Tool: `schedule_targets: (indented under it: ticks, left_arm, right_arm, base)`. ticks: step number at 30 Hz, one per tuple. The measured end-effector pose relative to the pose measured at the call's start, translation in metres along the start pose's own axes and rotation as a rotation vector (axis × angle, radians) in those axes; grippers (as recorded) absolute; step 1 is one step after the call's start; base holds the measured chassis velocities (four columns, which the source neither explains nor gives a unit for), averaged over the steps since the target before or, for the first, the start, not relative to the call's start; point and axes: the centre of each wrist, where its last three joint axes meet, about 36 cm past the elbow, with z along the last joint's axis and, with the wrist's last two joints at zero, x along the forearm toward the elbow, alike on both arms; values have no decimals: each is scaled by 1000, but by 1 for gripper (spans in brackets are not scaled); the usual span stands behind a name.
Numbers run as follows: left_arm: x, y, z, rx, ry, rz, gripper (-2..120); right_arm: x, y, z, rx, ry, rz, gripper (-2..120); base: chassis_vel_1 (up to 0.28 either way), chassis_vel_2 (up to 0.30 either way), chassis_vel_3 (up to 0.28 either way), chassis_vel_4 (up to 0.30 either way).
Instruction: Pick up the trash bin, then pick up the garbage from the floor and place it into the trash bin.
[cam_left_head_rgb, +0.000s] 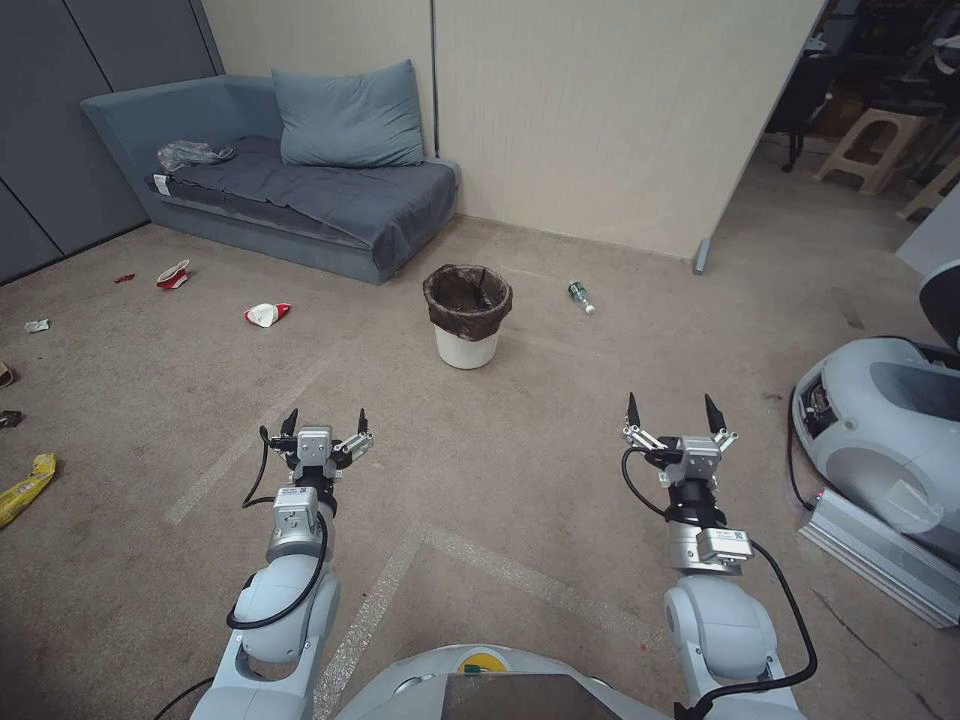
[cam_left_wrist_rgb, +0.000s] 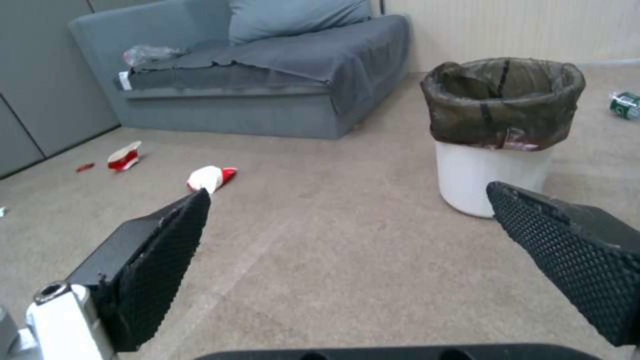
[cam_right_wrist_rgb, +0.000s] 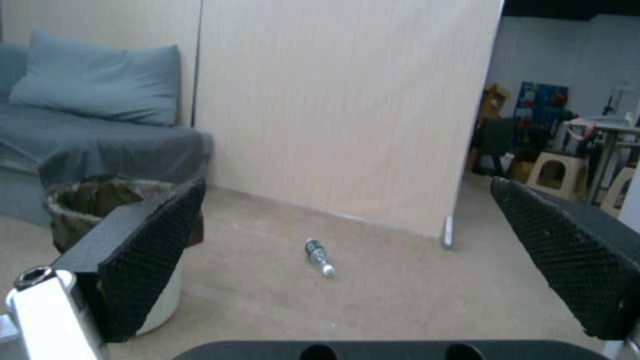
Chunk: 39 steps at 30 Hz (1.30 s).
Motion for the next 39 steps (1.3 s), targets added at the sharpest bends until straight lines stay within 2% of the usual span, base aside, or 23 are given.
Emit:
schedule_targets:
  ticks: [12,39]
  left_arm:
    - [1,-2,3,-4,5,4,100]
    - [2,-5,3,5,10,19,100]
  right_arm:
    - [1,0,5,0,3,-5,100]
    - [1,-2,10,14,-4,-15,100]
  base:
    - [-62,54,56,-41]
    - [-214,217,218,-216]
